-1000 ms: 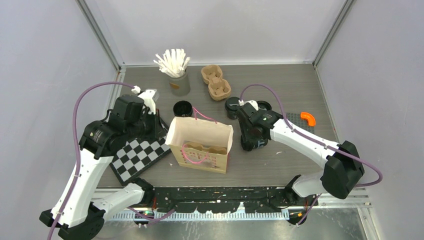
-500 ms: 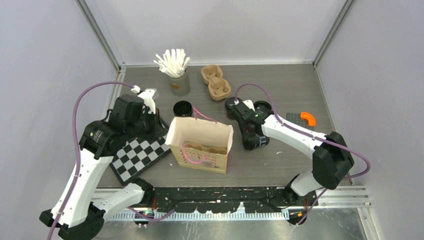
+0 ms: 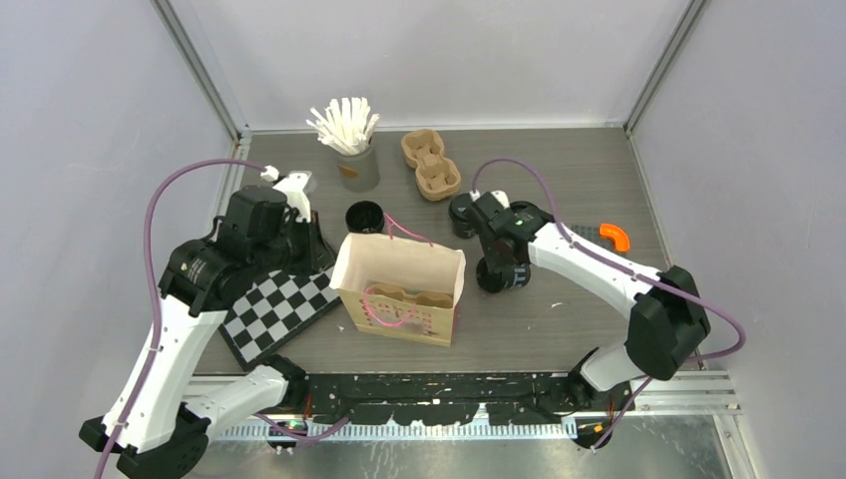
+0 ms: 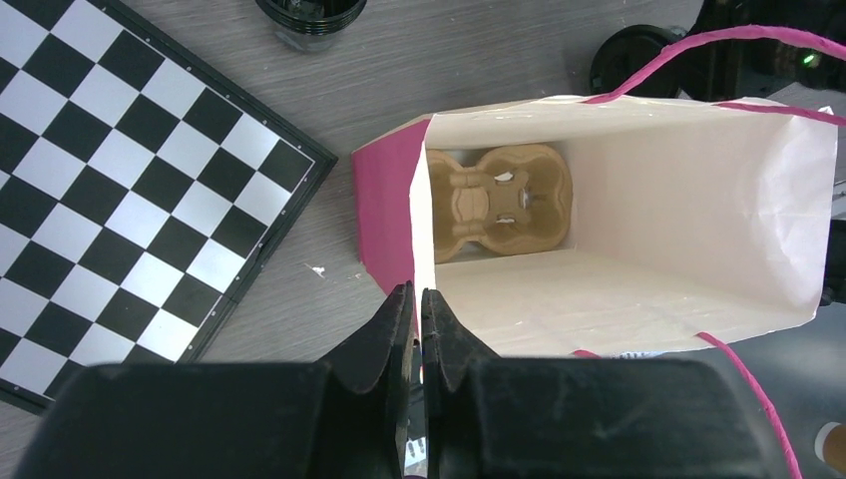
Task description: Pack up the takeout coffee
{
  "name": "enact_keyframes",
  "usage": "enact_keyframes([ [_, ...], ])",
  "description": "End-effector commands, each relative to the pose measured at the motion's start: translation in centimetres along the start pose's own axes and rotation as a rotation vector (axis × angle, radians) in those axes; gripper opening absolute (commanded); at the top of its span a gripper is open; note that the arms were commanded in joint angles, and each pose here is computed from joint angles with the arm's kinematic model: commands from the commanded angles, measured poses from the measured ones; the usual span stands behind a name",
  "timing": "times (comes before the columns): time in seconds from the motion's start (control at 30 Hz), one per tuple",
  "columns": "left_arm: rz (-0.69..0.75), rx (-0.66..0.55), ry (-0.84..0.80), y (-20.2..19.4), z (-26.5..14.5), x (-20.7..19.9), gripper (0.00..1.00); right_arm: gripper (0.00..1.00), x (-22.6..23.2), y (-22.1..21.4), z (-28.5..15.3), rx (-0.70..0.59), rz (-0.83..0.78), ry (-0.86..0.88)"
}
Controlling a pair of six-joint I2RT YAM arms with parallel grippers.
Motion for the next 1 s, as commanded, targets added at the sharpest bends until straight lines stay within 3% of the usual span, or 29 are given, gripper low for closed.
enact_keyframes([
  [0.0, 0.004, -0.05, -0.027, 1.2, 0.2, -0.7, 0.09, 0.24, -1.4, 3.2, -3.3, -0.155, 0.216, 0.228],
  [0.17, 0.004, -0.057, -0.037, 1.7, 0.1, -1.1, 0.1, 0.24, -2.8, 3.2, -3.7, -0.223, 0.456, 0.527],
  [0.4, 0.004, -0.045, -0.037, 1.8, 0.5, -1.3, 0.1, 0.24, -3.5, 1.6, -2.2, -0.207, 0.621, 0.689],
  [0.83, 0.007, -0.039, -0.029, 2.4, 1.0, -1.7, 0.11, 0.27, -4.7, -1.7, 0.6, -0.149, 0.689, 0.675],
  [0.97, 0.006, -0.034, -0.023, 2.4, 1.3, -1.6, 0.12, 0.35, -5.1, -2.2, 0.7, -0.14, 0.67, 0.639],
])
Point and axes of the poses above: each gripper's point midway between its finger pads, its own z axis out along the fingers, its own x axis along the line the jaws close on, y = z × x, the point moved 5 cm from there along -z, back along the fingers, and after that the axes turned 13 degrees about -z, right-handed, at the moved point
